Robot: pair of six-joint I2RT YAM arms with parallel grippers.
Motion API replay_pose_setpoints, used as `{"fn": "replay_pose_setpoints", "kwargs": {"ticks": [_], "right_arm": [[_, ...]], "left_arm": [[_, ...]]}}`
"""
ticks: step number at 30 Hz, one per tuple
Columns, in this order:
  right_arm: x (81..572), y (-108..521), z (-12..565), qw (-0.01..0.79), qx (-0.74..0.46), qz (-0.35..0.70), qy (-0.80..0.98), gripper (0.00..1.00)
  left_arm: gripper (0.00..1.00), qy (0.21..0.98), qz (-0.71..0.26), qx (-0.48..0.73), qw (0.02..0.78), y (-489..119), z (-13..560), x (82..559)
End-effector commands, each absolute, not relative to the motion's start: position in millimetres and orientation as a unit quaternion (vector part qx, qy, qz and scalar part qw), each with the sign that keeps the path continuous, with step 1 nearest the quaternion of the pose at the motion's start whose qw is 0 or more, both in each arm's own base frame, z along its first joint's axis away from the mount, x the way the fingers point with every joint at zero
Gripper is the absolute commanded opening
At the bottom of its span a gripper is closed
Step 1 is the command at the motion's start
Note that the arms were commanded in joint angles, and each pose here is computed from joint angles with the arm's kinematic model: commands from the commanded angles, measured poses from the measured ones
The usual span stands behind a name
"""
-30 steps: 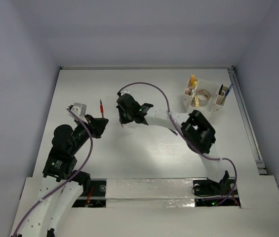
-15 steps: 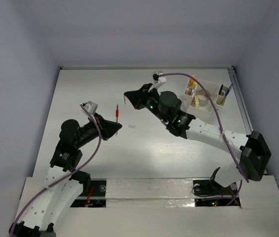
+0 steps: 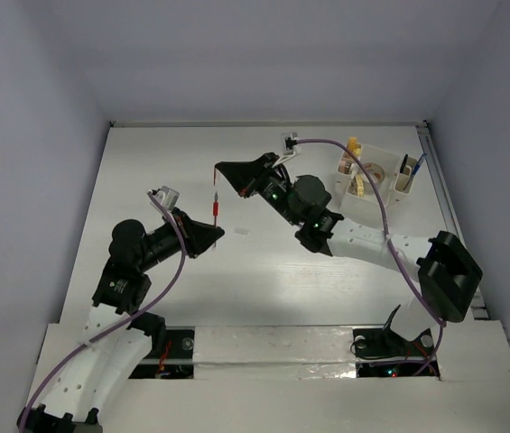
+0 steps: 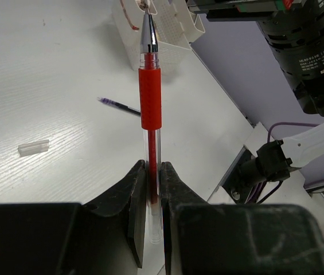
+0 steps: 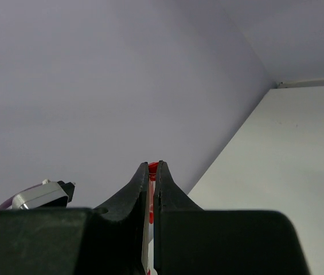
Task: Sort the stationery into containers
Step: Close the pen cap on the pen.
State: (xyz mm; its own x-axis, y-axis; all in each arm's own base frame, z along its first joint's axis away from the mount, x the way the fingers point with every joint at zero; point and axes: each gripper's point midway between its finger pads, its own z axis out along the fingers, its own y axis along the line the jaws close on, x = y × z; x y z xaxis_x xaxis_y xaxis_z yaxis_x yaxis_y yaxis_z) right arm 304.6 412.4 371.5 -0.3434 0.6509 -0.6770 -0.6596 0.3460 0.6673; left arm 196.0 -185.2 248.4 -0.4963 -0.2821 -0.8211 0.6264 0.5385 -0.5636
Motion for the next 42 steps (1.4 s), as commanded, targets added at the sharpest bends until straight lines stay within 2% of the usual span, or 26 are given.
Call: {"fn": "replay_pose_setpoints", "kwargs": {"ticks": [1, 33, 42], "right_arm": [[297.3, 408.1, 392.8, 0.580, 0.005, 0.605, 0.546, 0.00], [279.2, 425.7, 372.8, 0.566, -0.030, 0.611, 0.552, 0.00], [279.0, 415.5, 388.2, 0.590, -0.029, 0.603, 0.537, 0.00]], "left_arm": [[0.00, 0.713, -0.463, 0.122, 0.512, -184.3, 260.2, 198.8], [0.00, 0.721, -0.461, 0.118, 0.503, -184.9, 254.8, 201.6], [0.00, 0.724, -0.460, 0.116, 0.501, -184.9, 252.7, 202.4]]}}
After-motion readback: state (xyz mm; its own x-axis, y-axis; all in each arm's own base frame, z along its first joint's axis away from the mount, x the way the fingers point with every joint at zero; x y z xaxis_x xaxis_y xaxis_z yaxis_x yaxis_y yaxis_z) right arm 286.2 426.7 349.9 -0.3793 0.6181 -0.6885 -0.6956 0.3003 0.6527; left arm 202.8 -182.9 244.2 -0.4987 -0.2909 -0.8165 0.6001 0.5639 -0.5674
